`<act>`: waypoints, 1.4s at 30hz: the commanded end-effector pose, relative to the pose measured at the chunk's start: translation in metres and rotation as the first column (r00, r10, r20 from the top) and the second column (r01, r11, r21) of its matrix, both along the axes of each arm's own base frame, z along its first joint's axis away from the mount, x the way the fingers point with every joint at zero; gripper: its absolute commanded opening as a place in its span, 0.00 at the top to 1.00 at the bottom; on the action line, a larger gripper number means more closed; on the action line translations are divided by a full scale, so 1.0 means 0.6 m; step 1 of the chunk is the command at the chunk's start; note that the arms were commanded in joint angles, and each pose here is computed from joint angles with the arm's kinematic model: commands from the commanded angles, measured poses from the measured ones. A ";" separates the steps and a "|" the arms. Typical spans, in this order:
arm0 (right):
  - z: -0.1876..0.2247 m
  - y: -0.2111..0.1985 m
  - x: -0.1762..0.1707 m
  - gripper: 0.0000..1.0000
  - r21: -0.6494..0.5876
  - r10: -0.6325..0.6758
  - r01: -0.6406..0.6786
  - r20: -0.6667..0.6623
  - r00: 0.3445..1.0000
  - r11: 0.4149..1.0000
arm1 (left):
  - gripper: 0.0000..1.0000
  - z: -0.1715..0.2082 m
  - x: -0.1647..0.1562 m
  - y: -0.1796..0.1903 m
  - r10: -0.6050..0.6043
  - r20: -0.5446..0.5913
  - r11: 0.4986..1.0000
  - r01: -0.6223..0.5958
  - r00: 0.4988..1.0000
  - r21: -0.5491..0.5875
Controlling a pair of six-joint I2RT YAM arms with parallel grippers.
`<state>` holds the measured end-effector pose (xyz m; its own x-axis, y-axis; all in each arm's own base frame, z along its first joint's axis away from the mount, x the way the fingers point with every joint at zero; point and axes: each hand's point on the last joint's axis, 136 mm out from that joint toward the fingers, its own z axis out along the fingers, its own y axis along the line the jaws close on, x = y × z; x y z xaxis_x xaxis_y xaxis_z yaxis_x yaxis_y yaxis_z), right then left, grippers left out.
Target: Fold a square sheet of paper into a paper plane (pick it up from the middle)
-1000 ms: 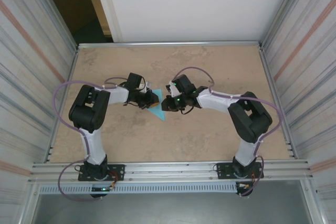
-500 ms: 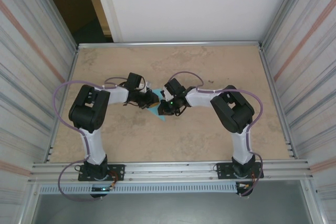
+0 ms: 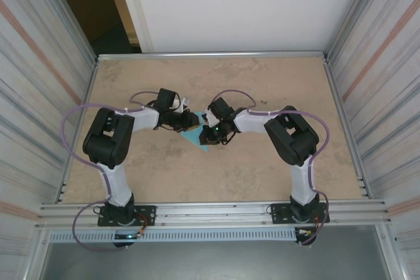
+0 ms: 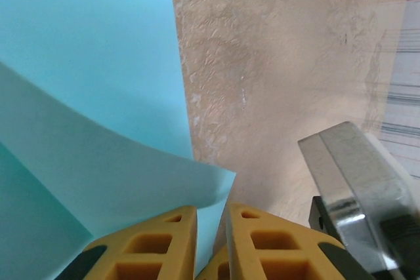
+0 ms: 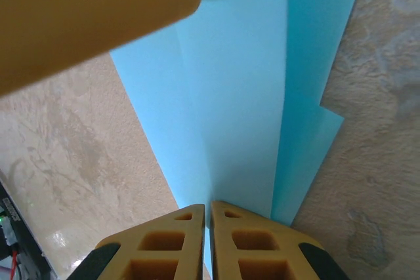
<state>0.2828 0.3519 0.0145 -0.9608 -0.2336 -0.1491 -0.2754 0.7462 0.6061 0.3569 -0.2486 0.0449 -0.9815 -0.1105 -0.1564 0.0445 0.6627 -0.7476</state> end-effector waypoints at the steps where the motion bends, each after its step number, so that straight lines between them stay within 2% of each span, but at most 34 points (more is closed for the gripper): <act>1: -0.069 -0.069 -0.053 0.89 -0.181 -0.004 -0.019 -0.128 0.992 0.983 | 0.81 -0.005 -0.007 0.002 -0.041 0.025 0.999 0.041 0.999 0.001; 9: -0.084 -0.085 -0.075 0.89 -0.225 0.018 -0.058 -0.176 0.984 0.973 | 0.81 -0.054 0.016 0.016 -0.030 -0.012 0.995 0.031 0.999 0.095; 17: -0.089 -0.116 -0.087 0.89 -0.269 0.023 -0.077 -0.197 0.980 0.960 | 0.81 -0.065 0.074 0.064 0.032 0.004 0.984 -0.032 0.999 0.177; 25: -0.085 -0.128 -0.084 0.89 -0.276 0.017 -0.071 -0.194 0.981 0.958 | 0.81 -0.036 0.146 0.106 0.094 0.049 0.974 -0.102 0.994 0.203; 26: -0.084 -0.128 -0.085 0.89 -0.275 0.019 -0.073 -0.196 0.980 0.959 | 0.81 -0.047 0.151 0.111 0.099 0.031 0.972 -0.103 0.995 0.212; 28: -0.084 -0.127 -0.084 0.88 -0.273 0.019 -0.073 -0.195 0.981 0.959 | 0.81 -0.019 0.172 0.124 0.121 0.063 0.965 -0.132 0.991 0.226; 30: -0.083 -0.126 -0.083 0.88 -0.272 0.021 -0.075 -0.196 0.980 0.959 | 0.81 0.040 0.187 0.133 0.141 0.125 0.964 -0.165 0.982 0.208; 33: -0.080 -0.124 -0.082 0.88 -0.268 0.023 -0.076 -0.195 0.981 0.961 | 0.80 0.117 0.177 0.128 0.164 0.194 0.969 -0.194 0.967 0.153; 36: -0.080 -0.120 -0.081 0.88 -0.259 0.024 -0.076 -0.199 0.980 0.963 | 0.80 0.147 0.136 0.100 0.163 0.202 0.979 -0.183 0.966 0.088; 42: -0.070 -0.109 -0.072 0.88 -0.226 0.023 -0.063 -0.178 0.984 0.972 | 0.82 0.084 0.045 0.024 0.104 0.084 0.994 -0.107 0.991 0.025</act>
<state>0.2714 0.3284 0.0125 -0.9510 -0.2927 -0.0999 -0.2935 0.7522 0.5900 0.4059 -0.2196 0.1290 -0.9101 -0.2085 -0.3582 0.1078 0.7154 -0.6904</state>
